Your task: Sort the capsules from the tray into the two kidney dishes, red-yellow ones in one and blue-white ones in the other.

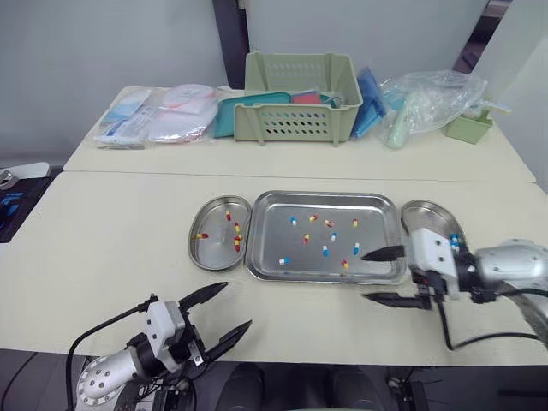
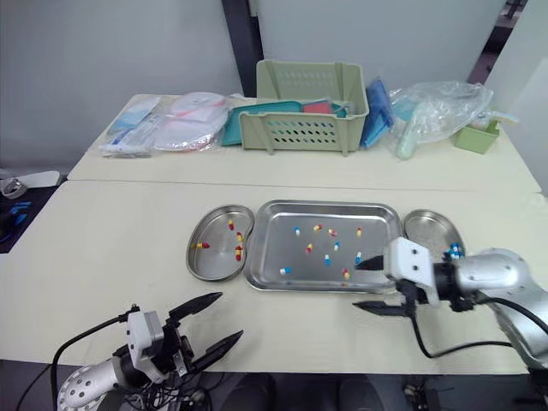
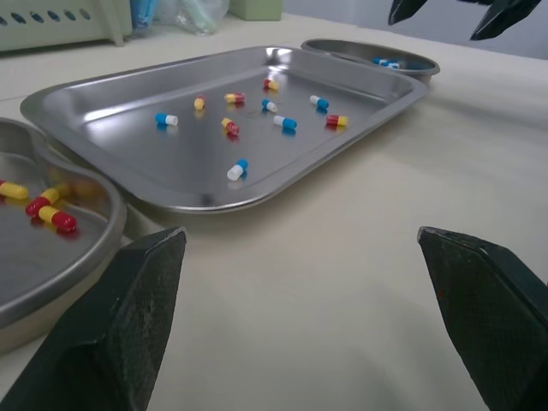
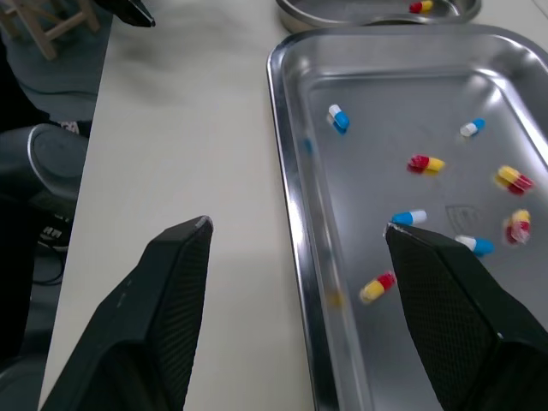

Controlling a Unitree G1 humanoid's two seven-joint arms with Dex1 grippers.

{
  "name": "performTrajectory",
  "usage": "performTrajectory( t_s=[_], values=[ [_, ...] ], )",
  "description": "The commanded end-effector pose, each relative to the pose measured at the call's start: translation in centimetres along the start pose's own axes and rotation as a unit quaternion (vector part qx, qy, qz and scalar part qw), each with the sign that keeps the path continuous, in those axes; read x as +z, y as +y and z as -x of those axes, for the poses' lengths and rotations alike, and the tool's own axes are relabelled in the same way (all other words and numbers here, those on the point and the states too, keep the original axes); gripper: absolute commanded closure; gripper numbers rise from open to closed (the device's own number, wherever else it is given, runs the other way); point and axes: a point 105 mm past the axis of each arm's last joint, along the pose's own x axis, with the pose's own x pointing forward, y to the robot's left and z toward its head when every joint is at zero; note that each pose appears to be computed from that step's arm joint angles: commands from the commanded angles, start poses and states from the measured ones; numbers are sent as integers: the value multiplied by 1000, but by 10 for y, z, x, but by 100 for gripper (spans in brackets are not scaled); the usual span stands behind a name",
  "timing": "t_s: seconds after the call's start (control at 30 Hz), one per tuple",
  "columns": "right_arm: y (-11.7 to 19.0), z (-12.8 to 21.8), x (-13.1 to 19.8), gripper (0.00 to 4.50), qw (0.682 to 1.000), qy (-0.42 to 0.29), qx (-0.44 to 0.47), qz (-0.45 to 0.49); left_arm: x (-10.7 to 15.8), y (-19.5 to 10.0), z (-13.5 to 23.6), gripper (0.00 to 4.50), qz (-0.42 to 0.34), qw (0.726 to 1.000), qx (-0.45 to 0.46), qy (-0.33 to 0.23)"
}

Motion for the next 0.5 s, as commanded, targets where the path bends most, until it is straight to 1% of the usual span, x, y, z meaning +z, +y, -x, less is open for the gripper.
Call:
performTrajectory(
  t_s=[0.03,0.27,0.5],
  values=[
    [-11,-22,6,92,1000,4,8,20,5,1,-1,0,-16,1000,-4,-5],
    [-33,-75,21,92,998,11,41,42,5,1,-6,0,-16,1000,-10,-8],
    [-47,-107,25,92,996,19,64,58,7,3,-9,0,-19,1000,-9,-11]
  ],
)
